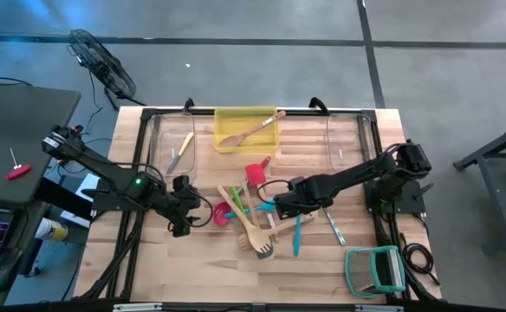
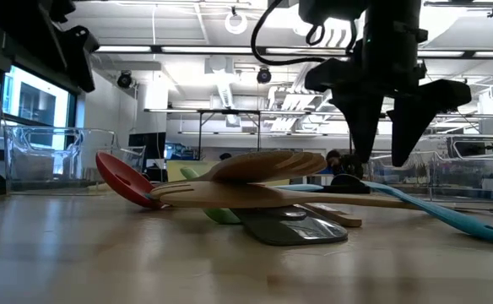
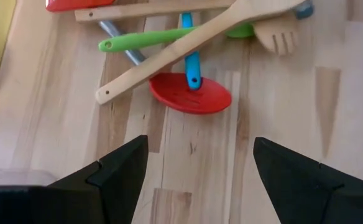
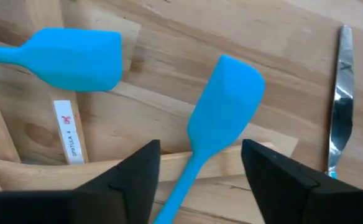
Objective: Pick & Place Kitchen Items
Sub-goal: Put the blue spatula into the right transparent bin
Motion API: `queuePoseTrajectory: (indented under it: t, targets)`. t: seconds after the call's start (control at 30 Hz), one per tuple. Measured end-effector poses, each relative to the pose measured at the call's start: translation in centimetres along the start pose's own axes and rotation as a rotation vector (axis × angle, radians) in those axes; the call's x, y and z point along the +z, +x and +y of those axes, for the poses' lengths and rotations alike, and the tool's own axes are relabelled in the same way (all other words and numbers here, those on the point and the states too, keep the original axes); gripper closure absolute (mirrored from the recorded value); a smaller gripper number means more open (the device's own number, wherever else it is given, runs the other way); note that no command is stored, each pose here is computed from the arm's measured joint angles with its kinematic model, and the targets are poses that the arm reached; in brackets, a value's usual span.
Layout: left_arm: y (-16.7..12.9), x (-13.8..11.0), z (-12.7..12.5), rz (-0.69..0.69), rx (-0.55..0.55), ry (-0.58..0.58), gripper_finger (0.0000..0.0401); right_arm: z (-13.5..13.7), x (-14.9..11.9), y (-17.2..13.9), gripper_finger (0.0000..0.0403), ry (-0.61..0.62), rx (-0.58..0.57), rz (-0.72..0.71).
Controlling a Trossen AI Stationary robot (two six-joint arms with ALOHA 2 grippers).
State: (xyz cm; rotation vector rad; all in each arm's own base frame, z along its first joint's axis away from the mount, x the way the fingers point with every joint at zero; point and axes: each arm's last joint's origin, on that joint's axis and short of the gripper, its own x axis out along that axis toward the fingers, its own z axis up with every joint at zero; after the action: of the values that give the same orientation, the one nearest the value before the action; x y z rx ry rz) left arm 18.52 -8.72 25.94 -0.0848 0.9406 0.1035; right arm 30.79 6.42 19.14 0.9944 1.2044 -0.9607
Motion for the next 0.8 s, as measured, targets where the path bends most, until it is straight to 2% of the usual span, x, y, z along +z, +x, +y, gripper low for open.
queuePoseTrajectory:
  t: [0.13, 0.23, 0.8]
  targets:
    - [0.8, -0.7, 0.1, 0.012, 0.006, 0.006, 0.0114, 0.0, 0.1, 0.0, 0.0141, 0.014, -0.001, 0.020]
    - [1.2, -1.1, 0.2, 0.022, 0.013, 0.010, 0.0114, -0.1, 0.3, 0.0, 0.0130, 0.063, -0.003, 0.021]
    - [1.3, -1.3, 0.3, 0.019, 0.038, 0.039, 0.0114, 0.0, 1.6, 2.9, 0.0135, 0.122, -0.121, 0.032]
